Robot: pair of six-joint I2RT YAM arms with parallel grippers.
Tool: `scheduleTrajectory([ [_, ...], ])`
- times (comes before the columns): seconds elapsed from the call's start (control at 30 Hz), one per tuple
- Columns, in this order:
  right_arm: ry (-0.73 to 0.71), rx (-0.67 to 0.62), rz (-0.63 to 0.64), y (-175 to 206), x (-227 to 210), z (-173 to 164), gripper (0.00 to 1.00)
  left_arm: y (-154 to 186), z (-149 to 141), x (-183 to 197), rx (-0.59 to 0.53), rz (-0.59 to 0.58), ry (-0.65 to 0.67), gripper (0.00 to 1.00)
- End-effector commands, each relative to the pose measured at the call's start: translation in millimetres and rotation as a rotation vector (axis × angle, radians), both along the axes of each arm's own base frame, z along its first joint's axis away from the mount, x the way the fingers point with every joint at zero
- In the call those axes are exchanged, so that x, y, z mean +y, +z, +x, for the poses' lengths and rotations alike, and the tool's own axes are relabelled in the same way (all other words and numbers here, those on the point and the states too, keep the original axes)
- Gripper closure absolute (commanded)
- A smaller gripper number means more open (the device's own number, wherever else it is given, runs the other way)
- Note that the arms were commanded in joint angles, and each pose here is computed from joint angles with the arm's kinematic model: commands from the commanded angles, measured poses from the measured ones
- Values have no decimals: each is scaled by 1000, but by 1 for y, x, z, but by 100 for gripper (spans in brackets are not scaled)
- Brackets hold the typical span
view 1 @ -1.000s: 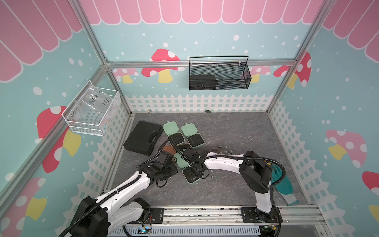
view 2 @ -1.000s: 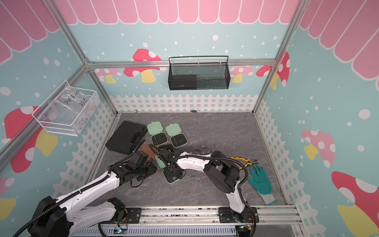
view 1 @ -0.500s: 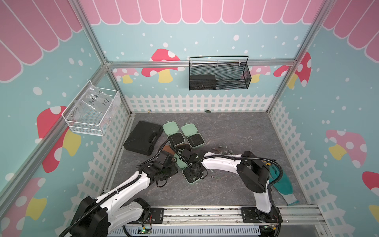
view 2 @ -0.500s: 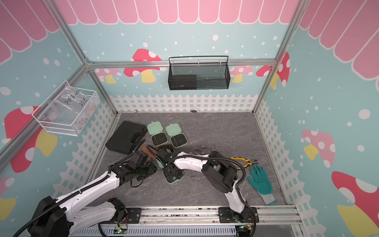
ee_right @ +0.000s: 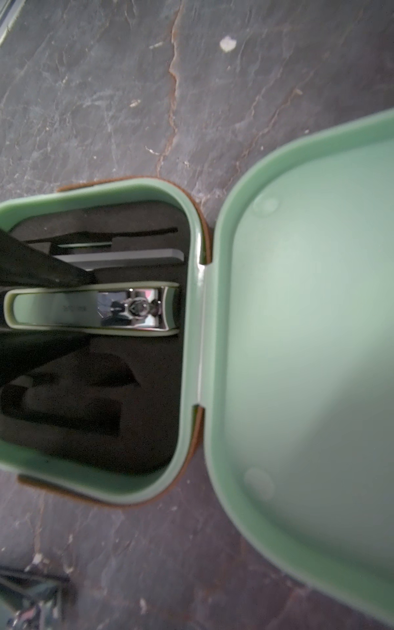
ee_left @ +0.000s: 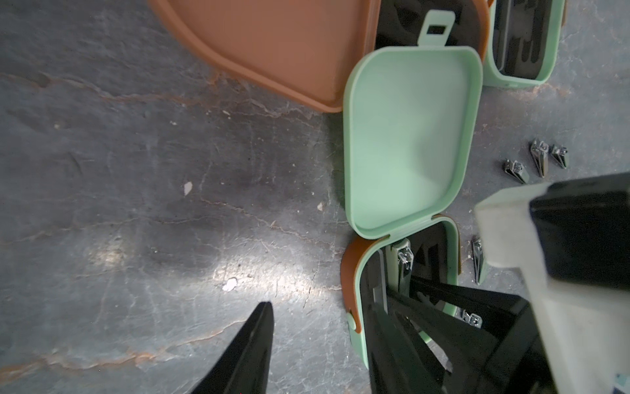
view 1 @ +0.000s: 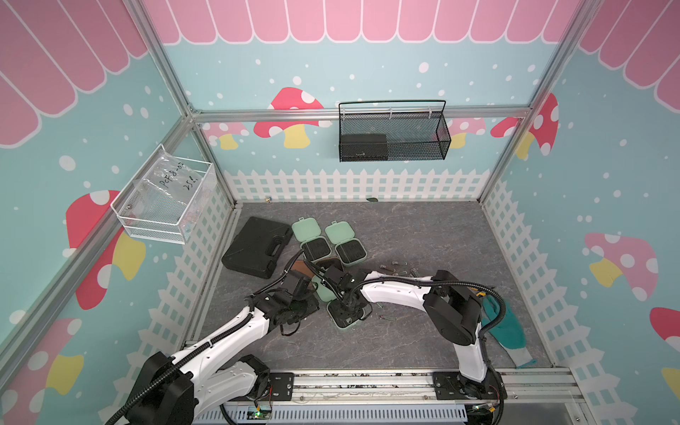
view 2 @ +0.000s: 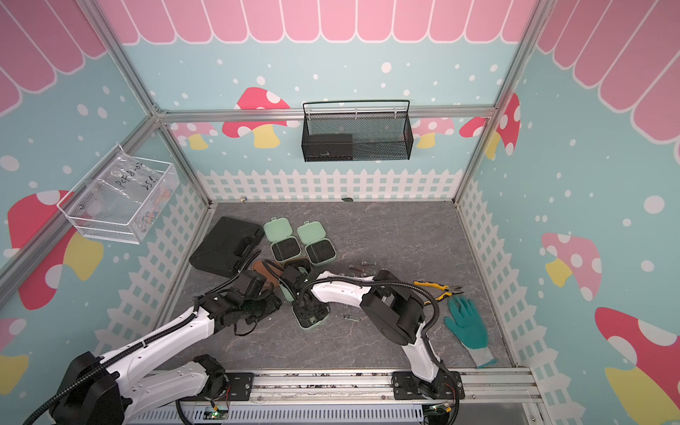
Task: Organize nail clipper sets
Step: Place the nail clipper in the storage box.
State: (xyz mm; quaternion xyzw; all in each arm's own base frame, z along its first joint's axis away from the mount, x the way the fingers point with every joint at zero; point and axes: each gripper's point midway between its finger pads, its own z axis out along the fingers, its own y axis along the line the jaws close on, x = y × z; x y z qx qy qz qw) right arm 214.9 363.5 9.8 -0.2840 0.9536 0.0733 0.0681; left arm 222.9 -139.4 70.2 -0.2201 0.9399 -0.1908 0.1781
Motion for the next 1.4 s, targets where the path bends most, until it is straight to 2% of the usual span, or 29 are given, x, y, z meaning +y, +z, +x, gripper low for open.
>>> scheduleTrajectory([
  [0.0,27,142,-270,-118,-62,-38,82,1,0,2,7,0,6,53],
  [0.37,50,85,-170,-77,-31,-21,68,3,0,1,4,-6,6,53],
  [0.63,64,50,-102,-47,-15,-13,65,3,1,0,5,-7,5,53],
  [1.0,112,-25,91,27,24,0,62,7,3,-1,-6,-11,1,53],
  [1.37,121,-18,116,33,30,-1,61,6,4,-3,-6,-12,-5,52],
])
